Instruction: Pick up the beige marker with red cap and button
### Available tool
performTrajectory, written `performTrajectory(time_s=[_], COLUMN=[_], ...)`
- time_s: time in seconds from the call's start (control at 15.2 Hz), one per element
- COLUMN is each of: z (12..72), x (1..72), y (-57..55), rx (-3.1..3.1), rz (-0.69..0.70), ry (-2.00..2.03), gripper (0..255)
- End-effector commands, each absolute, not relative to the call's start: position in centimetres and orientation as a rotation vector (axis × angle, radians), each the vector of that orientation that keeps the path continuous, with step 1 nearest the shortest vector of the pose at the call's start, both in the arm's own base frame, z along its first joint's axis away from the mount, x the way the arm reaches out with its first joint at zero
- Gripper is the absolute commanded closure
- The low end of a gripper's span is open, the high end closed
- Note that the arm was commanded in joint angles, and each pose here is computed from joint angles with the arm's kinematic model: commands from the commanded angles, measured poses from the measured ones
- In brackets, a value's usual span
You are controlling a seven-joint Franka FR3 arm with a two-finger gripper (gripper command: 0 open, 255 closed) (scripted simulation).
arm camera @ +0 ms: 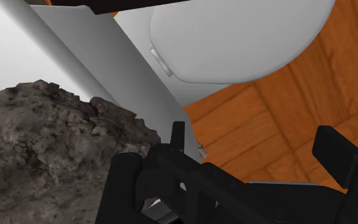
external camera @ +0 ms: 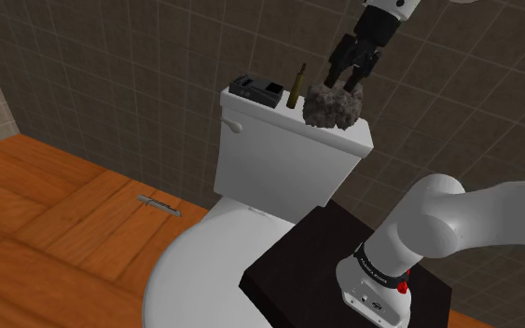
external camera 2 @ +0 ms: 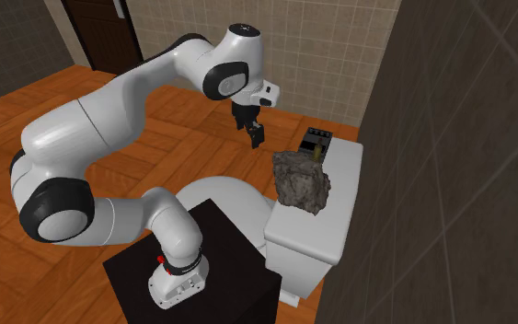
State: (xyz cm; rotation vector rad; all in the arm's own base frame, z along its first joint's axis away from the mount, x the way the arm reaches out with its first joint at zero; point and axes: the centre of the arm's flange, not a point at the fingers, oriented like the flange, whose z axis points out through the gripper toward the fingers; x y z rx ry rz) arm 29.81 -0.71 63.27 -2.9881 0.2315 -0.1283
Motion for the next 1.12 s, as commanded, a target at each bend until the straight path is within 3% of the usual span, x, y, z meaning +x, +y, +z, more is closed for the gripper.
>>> performTrajectory(time_s=[0.0,1.06], z=[63.3,64.4], x=[29.8,47.4], y=[-0.7,-13.9], rx=[-2.988,-3.002], rz=[-0.128,-0.045], ry=[0.232,-0.064], gripper=[0,0])
